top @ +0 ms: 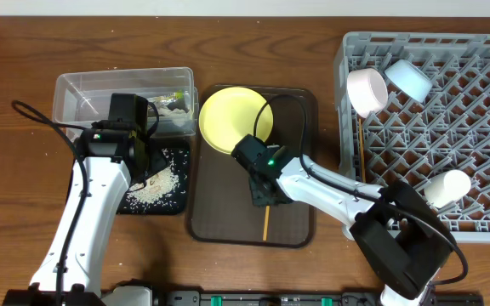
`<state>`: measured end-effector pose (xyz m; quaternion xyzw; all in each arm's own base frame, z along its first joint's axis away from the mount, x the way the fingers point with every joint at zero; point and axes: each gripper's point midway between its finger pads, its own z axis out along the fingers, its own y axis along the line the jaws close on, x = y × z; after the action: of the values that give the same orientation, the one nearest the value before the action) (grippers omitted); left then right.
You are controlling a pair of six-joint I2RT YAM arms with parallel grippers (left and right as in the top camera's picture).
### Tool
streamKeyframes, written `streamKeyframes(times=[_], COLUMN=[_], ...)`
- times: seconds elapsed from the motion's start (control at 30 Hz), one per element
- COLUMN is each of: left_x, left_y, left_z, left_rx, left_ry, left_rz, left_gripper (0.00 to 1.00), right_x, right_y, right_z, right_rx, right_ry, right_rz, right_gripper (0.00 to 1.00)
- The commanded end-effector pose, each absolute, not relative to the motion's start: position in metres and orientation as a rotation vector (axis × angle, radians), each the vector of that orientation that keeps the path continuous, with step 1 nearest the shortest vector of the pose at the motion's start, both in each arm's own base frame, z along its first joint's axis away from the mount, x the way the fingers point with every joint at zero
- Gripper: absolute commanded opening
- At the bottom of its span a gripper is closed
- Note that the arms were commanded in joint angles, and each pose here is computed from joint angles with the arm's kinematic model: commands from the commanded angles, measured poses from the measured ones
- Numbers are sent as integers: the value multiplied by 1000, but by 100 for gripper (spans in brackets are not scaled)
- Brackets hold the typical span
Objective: Sort waste into correct bins and load items into the dishwasher rack
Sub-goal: 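Return the right gripper to the tray and grasp the second chopstick, then place the second chopstick upright in the rack with the right gripper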
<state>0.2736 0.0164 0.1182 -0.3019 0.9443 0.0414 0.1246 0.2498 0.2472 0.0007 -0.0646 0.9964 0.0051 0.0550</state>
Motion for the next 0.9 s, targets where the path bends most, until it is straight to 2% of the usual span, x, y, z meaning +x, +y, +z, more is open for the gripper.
streamKeyframes(times=[0.0, 0.37, 0.7, 0.87], left_x=[273, 273, 273, 273], left_y=[18, 18, 18, 18], left_z=[122, 122, 122, 122], left_rx=[-895, -895, -895, -895], left_ry=[2738, 2738, 2738, 2738], left_rz=[123, 123, 123, 123], left_gripper=[69, 69, 69, 69], right_x=[253, 249, 247, 256], right_y=[241, 233, 235, 229], right_z=[-1, -2, -2, 9], right_rx=[-133, -60, -35, -22], right_ry=[3009, 3038, 3066, 3056], right_rz=[-56, -81, -37, -17], right_gripper=[39, 23, 2, 1])
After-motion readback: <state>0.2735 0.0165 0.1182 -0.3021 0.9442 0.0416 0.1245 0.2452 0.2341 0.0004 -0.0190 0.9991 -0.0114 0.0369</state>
